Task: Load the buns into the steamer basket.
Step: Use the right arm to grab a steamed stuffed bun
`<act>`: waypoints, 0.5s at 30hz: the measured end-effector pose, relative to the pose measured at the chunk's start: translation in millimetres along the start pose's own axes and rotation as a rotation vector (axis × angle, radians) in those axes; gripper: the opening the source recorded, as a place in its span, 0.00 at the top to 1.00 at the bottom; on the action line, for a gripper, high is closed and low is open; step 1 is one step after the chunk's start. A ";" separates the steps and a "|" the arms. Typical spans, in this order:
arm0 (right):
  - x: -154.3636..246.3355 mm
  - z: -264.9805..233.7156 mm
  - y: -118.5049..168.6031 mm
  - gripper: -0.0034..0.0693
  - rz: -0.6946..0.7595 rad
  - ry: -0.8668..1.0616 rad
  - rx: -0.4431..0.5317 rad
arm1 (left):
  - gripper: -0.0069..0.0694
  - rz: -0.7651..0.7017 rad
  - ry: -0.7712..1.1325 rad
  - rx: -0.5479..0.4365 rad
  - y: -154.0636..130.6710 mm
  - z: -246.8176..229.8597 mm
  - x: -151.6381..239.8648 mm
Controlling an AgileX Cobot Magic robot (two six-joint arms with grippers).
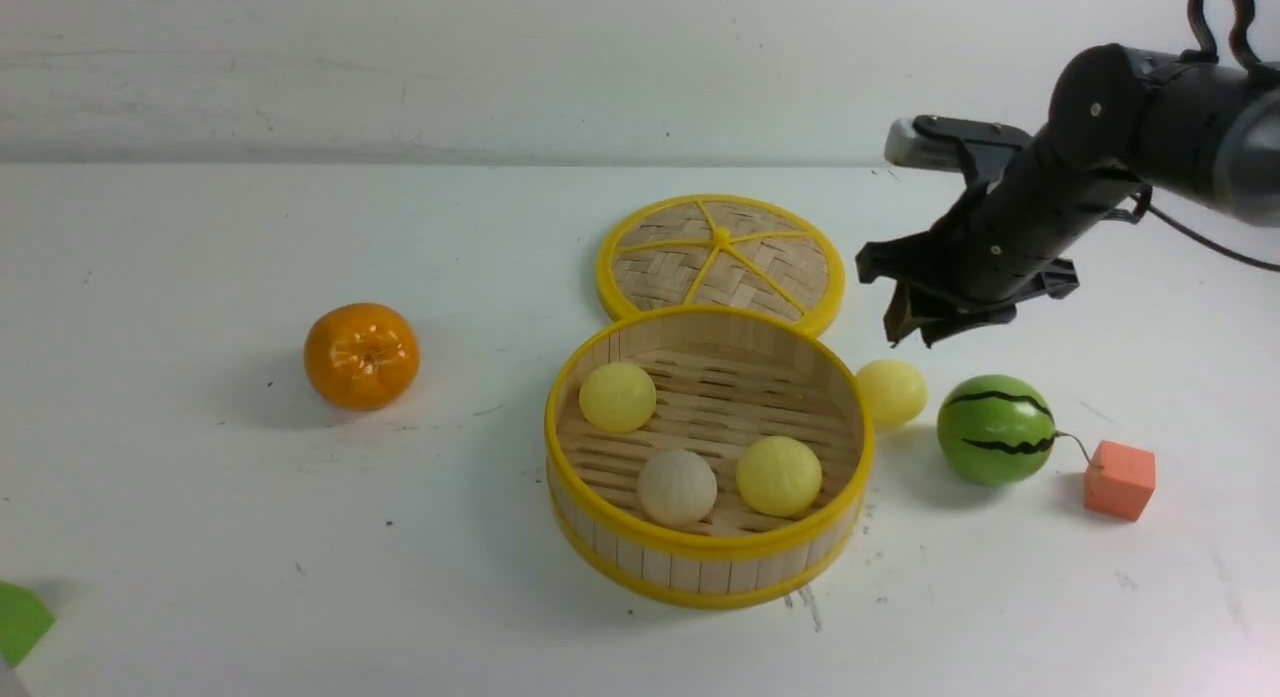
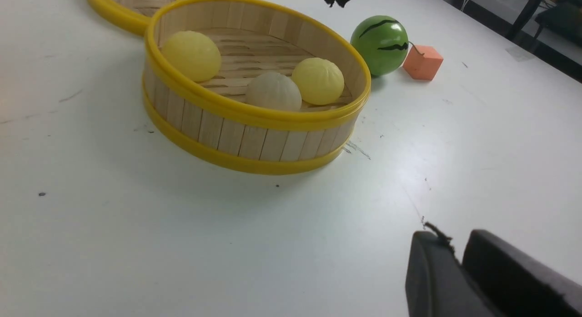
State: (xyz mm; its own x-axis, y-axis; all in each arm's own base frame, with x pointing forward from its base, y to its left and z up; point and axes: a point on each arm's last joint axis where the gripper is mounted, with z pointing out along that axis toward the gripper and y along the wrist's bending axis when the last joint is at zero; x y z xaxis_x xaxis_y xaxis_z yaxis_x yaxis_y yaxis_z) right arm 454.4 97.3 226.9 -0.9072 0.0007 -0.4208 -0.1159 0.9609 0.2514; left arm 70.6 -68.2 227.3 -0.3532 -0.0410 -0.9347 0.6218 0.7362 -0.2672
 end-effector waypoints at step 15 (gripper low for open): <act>3.3 34.1 -9.3 0.60 0.000 0.023 0.021 | 0.77 0.000 0.000 0.000 0.0 0.0 0.0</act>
State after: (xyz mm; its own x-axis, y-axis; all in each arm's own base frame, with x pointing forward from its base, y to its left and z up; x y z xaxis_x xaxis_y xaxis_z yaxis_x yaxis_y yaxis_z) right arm 466.3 97.8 193.4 -0.9162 -0.0058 -0.4008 -0.1078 0.9666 0.2325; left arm 70.6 -68.2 227.3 -0.3532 -0.0410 -0.9347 0.6218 0.7362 -0.2672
